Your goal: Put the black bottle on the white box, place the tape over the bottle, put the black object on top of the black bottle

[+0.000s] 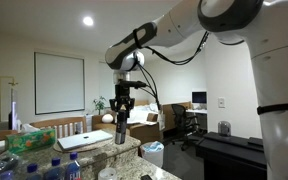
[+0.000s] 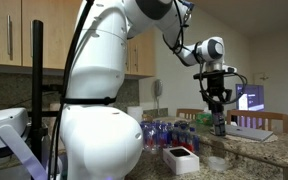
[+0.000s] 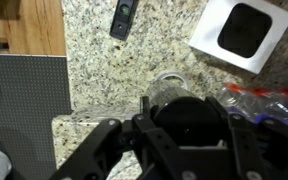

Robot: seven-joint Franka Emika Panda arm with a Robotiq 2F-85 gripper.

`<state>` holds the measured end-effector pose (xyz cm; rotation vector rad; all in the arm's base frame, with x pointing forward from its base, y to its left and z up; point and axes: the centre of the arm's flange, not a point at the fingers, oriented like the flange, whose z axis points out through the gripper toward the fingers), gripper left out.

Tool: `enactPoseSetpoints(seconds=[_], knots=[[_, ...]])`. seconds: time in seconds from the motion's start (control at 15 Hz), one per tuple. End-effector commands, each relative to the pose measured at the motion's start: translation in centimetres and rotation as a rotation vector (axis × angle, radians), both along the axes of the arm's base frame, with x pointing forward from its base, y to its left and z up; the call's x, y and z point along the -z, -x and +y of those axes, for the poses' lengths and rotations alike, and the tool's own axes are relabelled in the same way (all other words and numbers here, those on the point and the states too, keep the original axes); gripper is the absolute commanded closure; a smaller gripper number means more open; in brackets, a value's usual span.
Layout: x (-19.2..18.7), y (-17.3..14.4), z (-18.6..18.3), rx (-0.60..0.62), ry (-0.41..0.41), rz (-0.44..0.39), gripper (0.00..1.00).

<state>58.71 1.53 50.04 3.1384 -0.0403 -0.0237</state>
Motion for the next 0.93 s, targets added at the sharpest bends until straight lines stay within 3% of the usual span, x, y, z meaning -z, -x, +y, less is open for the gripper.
enactPoseSetpoints(seconds=[0.0, 0.13, 0.4, 0.6, 0.87], knots=[[-1.3, 4.3, 9.3, -0.166, -0.013, 0.009, 0.69], [-0.3, 4.6, 15.2, -0.209, -0.019, 0.016, 0.69], [3.2, 4.5, 23.8, -0.151, 0.028, 0.079, 0.69], [6.3, 4.2, 26.2, -0.07, 0.048, 0.134, 0.69], [9.4, 3.7, 25.3, 0.05, 0.044, 0.194, 0.69]])
